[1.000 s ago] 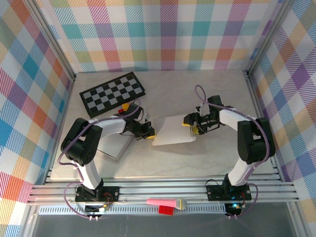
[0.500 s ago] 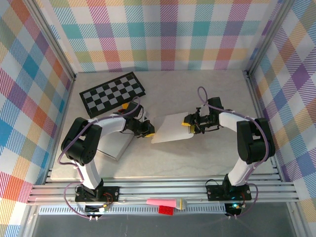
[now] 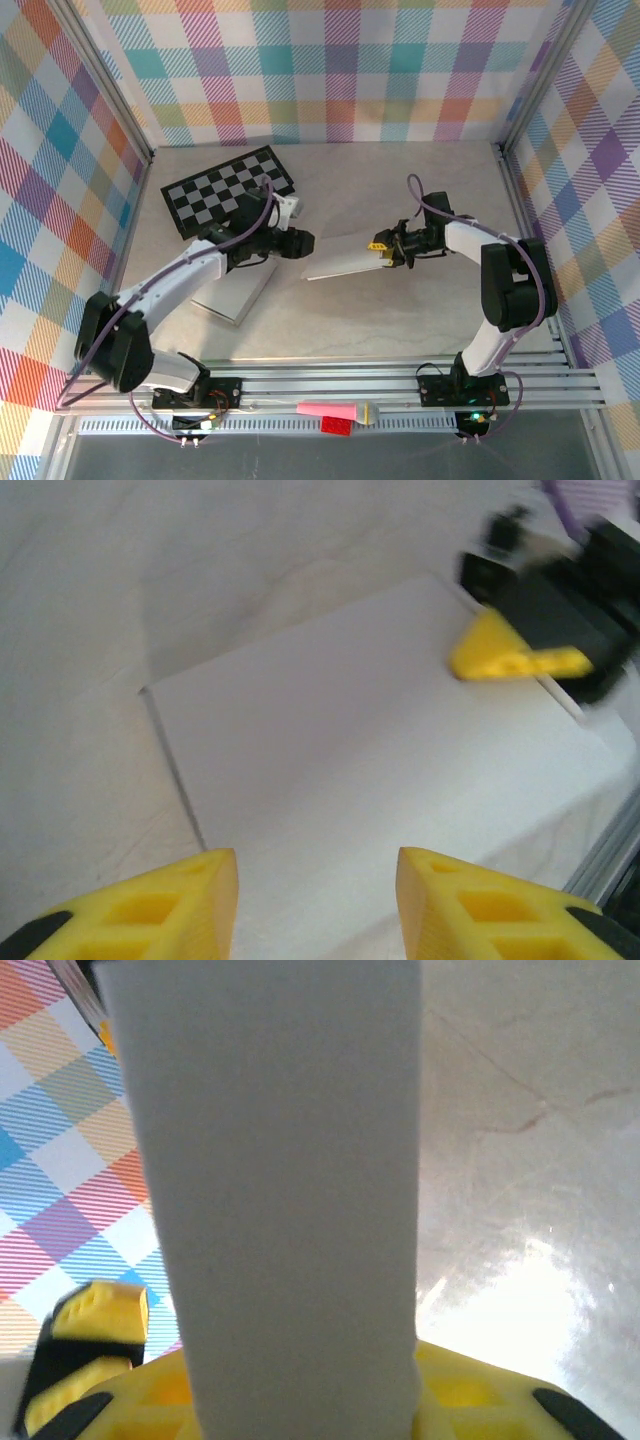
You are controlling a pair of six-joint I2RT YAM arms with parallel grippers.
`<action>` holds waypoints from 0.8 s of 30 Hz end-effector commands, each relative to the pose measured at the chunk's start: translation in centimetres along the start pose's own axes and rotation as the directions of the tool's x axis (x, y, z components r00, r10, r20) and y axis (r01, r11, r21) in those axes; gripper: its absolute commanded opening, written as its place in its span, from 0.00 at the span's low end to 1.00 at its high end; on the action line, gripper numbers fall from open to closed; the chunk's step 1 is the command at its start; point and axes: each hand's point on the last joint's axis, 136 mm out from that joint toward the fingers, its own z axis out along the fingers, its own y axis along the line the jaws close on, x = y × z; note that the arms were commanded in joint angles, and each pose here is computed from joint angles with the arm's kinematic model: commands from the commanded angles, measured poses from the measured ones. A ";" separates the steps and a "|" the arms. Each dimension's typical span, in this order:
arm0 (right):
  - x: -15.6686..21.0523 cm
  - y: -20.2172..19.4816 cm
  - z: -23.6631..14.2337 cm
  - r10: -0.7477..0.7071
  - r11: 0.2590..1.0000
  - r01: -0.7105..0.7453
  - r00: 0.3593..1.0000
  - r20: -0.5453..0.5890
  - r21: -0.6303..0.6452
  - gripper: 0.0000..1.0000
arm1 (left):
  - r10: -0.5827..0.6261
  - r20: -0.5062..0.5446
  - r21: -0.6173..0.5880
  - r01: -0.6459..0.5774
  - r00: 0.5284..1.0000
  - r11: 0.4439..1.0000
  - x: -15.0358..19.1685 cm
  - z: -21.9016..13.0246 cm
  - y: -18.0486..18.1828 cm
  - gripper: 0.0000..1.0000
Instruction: Fold the paper box
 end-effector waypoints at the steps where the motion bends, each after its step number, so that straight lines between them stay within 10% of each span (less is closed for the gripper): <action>1: 1.1 -0.1 -0.5 0.190 0.982 -0.189 0.979 -0.071 0.022 0.30 | 0.369 -0.001 0.063 -0.368 0.929 0.928 0.3 -1.7 -4.0 0.47; 10: 2.0 -0.4 -1.0 0.407 0.913 -0.403 0.902 -0.143 0.059 0.27 | 0.662 -0.268 0.097 -0.664 0.700 0.741 5.0 -0.4 -3.9 0.55; 24: 2.3 -1.9 -0.6 0.538 0.842 -0.531 0.822 -0.188 0.091 0.24 | 0.800 -0.262 0.216 -0.776 0.539 0.593 6.5 1.8 -4.0 0.59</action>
